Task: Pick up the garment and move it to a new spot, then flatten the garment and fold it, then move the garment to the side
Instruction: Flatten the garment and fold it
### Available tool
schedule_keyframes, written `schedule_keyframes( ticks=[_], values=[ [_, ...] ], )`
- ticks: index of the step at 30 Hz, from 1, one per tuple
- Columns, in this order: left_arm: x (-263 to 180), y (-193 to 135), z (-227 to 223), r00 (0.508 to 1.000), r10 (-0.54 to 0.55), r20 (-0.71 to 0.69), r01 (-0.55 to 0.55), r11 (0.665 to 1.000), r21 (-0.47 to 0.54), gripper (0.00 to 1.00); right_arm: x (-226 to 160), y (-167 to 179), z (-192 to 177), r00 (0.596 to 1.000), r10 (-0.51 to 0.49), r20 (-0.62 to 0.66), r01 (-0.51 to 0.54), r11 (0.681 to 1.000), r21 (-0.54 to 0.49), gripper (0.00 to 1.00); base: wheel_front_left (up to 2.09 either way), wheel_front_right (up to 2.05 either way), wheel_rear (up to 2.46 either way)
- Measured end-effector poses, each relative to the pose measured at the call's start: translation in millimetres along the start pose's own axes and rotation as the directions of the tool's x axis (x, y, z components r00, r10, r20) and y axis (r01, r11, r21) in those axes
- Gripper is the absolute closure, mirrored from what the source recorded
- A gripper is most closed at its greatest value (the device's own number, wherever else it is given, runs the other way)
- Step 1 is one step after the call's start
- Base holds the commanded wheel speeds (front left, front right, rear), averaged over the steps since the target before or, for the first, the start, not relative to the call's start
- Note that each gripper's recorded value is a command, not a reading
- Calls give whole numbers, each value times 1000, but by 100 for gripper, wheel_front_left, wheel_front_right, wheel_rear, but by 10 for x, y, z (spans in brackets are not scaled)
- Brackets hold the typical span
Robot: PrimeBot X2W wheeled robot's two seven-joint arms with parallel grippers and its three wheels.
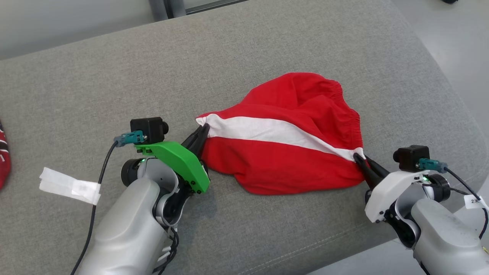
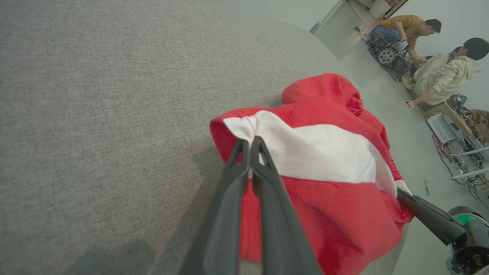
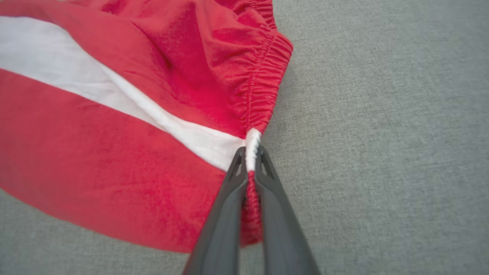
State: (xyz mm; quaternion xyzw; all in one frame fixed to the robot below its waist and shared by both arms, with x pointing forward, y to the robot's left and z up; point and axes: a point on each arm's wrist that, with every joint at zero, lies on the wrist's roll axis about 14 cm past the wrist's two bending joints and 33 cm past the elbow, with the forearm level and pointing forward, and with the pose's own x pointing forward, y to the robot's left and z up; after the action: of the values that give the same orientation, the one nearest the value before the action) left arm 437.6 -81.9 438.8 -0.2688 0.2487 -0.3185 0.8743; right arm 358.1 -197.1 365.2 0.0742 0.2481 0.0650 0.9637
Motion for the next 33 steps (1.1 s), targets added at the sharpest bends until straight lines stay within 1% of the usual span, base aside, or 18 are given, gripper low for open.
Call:
schedule_keyframes(
  ticks=[3, 6, 9, 14, 17, 22, 26, 29, 33],
  values=[
    [-23, -23, 66, 999, -11, 31, 10, 1000, 5, 100, 1, -34, 68, 999, -8, 32, 8, 1000, 1, 100, 0, 0, 0],
    [-61, -28, 202, 996, -10, 94, 12, 1000, -23, 100, 23, -62, 245, 995, -23, 99, 19, 999, 49, 100, 0, 0, 0],
    [-117, -46, 402, 984, -14, 176, 23, 999, -47, 100, 61, -34, 568, 977, -36, 209, 7, 990, 141, 100, 0, 0, 0],
    [-258, -98, 765, 947, -19, 320, 43, 997, -67, 100, 54, 130, 1175, 926, 12, 378, -76, 985, 153, 100, 0, 0, 0],
    [-372, -159, 995, 913, -29, 408, 64, 995, -72, 100, -15, 263, 1518, 882, 55, 468, -133, 982, 136, 100, 0, 0, 0],
    [-581, -285, 1324, 858, -49, 511, 91, 994, -57, 100, -225, 486, 2065, 787, 128, 604, -216, 973, 75, 100, 0, 0, 0],
    [-753, -468, 1534, 817, -97, 568, 131, 991, -19, 100, -437, 718, 2366, 709, 186, 680, -300, 953, 51, 100, 0, 0, 0],
    [-928, -618, 1750, 766, -134, 629, 165, 986, 9, 100, -617, 787, 2567, 651, 206, 730, -334, 942, 32, 100, 0, 0, 0],
    [-1206, -702, 2050, 695, -168, 699, 172, 983, 66, 100, -852, 886, 2796, 577, 239, 781, -369, 929, -12, 100, 0, 0, 0]
  ],
)
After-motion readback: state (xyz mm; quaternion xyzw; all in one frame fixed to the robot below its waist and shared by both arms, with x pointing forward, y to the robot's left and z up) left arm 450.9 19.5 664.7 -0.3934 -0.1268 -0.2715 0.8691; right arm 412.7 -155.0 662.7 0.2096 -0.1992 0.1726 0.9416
